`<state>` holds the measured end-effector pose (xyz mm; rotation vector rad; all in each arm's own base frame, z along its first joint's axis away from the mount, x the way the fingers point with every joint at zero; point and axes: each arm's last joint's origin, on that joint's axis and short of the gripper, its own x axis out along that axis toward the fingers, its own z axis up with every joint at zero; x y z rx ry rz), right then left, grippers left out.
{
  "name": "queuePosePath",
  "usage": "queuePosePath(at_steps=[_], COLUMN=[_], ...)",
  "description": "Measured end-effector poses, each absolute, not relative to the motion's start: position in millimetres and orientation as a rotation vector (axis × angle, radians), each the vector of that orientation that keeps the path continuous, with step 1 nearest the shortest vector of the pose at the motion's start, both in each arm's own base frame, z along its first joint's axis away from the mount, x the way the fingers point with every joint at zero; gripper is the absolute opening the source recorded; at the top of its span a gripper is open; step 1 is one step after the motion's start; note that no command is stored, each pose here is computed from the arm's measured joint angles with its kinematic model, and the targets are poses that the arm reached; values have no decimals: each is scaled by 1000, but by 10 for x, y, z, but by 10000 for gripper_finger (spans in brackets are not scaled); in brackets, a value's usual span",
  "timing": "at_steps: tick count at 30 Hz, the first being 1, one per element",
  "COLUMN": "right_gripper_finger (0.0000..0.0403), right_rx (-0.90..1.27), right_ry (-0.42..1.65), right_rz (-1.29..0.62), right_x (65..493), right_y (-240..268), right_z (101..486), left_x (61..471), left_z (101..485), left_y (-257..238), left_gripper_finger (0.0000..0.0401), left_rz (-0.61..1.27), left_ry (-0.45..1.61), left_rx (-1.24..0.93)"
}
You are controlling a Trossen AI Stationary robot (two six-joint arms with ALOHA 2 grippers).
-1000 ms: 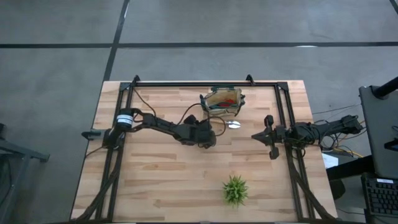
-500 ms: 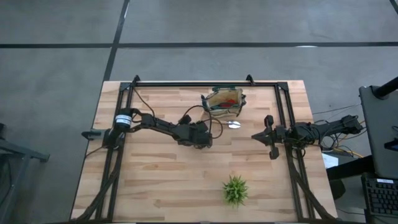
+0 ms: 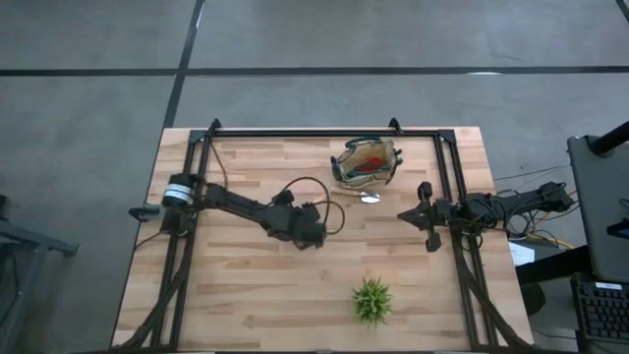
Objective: Pick & Place Garden tools in Gardening bag
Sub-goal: Put the brown trowel into the gardening bag
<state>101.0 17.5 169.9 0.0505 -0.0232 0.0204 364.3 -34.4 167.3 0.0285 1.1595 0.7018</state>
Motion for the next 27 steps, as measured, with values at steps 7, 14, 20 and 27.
queuePosePath(at_steps=[7, 14, 20, 27], right_gripper_finger=[8, 8, 8, 8], right_rx=[54, 54, 52, 50], right_ry=[-23, -23, -23, -23], right_rz=[21, 21, 21, 21], right_x=[1010, 1010, 1010, 1010], right_y=[175, 175, 175, 175], right_z=[1699, 1699, 1699, 1698], left_x=[3574, 3739, 3822, 3917], left_z=[2018, 2206, 2237, 2350], left_y=[-665, -876, -922, -863], left_gripper_finger=[2, 1, 1, 1], left_rz=[571, 370, 234, 188], left_ry=[989, 708, 566, 425], left_rx=[-20, 13, -3, -68])
